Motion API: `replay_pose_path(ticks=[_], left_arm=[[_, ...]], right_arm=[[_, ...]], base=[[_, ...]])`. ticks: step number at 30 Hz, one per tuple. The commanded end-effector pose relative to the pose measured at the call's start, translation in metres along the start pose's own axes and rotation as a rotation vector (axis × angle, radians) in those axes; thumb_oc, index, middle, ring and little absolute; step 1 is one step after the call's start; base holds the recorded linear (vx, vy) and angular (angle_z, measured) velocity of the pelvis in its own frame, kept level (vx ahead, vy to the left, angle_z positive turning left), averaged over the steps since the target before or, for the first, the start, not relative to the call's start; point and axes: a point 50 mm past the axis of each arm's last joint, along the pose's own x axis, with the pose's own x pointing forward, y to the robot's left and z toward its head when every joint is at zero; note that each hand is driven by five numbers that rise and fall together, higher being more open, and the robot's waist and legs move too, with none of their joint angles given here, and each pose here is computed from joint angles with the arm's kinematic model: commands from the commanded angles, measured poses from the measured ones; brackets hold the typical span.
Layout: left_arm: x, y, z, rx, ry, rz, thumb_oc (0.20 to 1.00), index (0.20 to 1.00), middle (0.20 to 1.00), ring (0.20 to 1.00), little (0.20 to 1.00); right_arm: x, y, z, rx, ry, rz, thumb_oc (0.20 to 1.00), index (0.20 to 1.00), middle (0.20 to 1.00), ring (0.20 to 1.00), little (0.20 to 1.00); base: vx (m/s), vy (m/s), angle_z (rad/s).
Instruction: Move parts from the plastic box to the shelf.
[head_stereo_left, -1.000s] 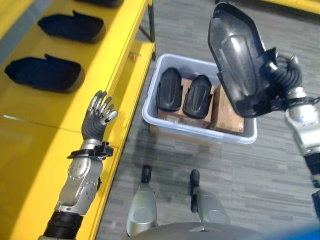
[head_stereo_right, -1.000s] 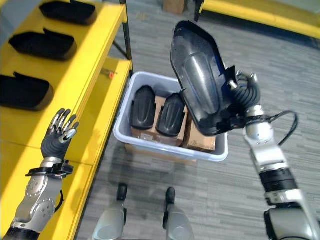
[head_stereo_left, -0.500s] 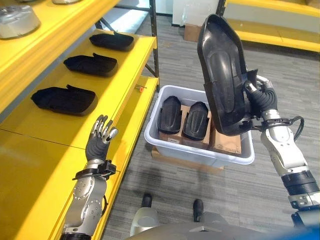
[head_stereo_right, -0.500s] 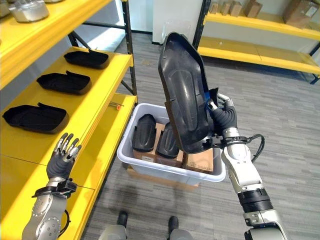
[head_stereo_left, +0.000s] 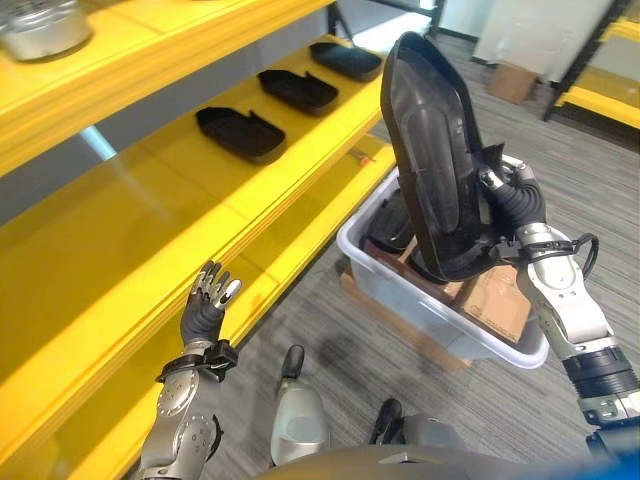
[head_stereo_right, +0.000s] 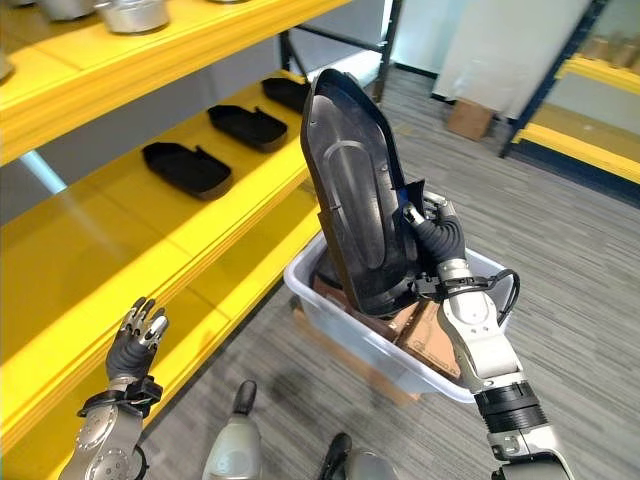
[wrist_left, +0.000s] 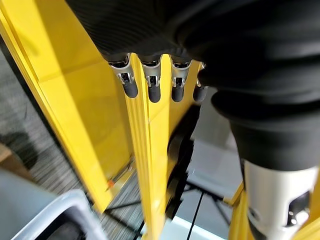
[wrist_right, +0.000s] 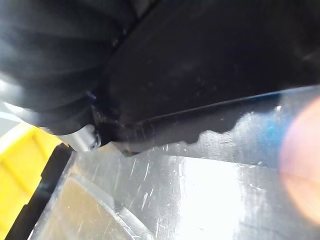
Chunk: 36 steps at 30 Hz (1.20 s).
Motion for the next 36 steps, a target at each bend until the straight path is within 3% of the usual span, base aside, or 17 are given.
replay_pose_path(ticks=[1,13,36], left_arm=[[0.007,-0.011,0.023,0.037,-0.119,-0.076,1.000,1.000,1.000,1.000,1.000],[0.010,-0.013,0.028,0.042,-0.146,-0.066,1.000,1.000,1.000,1.000,1.000],[0.034,-0.034,0.070,0.110,-0.343,-0.117,1.000,1.000,1.000,1.000,1.000]], right_arm=[[0.014,-0.013,0.048,0.025,-0.247,-0.073,0.200,0.200,0.200,0.200,0.200],[0.002,-0.010,0.036,0.047,-0.224,-0.132,0.200,0.200,0.200,0.200,0.200],[0.026,0.030,0.047,0.117,-0.253,-0.074,0.200,0.200,0.200,0.200,0.200]], base=[[0.09,-0.011,0.90],[0.13,0.093,0.39],[0.14,0.165,0.30]])
